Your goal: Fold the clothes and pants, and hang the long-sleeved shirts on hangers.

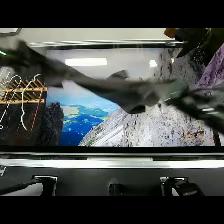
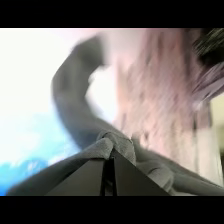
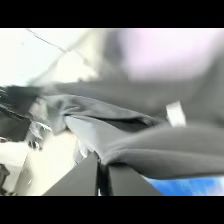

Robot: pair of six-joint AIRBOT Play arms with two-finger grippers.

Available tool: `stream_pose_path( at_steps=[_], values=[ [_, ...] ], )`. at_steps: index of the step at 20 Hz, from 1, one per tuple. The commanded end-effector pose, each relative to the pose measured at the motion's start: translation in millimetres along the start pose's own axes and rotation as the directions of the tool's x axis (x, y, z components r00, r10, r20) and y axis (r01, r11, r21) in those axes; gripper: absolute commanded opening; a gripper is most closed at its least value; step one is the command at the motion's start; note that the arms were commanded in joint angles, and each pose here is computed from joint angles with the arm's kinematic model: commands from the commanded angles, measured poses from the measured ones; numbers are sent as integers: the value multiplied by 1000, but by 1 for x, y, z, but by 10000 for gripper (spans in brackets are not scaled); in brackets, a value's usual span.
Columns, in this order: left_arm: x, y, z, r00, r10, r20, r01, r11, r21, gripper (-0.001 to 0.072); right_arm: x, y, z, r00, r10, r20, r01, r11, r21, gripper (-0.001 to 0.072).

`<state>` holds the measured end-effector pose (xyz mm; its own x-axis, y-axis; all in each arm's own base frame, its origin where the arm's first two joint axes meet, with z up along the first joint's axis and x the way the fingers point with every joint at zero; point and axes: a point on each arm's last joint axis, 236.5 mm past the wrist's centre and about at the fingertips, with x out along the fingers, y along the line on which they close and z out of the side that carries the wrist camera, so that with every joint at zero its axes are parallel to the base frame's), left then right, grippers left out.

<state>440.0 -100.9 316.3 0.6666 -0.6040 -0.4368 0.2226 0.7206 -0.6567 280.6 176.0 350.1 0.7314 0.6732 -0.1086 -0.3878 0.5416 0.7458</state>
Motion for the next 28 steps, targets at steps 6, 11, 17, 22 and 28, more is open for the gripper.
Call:
stream_pose_path(
  at_steps=[6, 11, 17, 22, 28],
  values=[
    [-238, -171, 32, 753, -127, 646, -30, 974, 226, 19, -156, 169, 97, 911, 151, 383, -17, 944, -330, 30],
    [-210, -143, 34, 805, -57, 590, -58, 983, 174, 19, -107, 41, 101, 910, -315, 272, 347, 934, -81, 31],
    [5, 0, 3, 983, 118, 140, -118, 993, -5, 19, 25, -151, 64, 729, -664, -166, 667, 744, -45, 31],
    [188, 147, -103, 937, 222, -268, -275, 945, -179, 19, 129, -320, 4, 556, -738, -383, 771, 630, -95, 32],
    [264, 230, -184, 878, 193, -438, -358, 872, -333, 20, 177, -405, -75, 493, -672, -553, 799, 601, -18, 32]
  ],
)
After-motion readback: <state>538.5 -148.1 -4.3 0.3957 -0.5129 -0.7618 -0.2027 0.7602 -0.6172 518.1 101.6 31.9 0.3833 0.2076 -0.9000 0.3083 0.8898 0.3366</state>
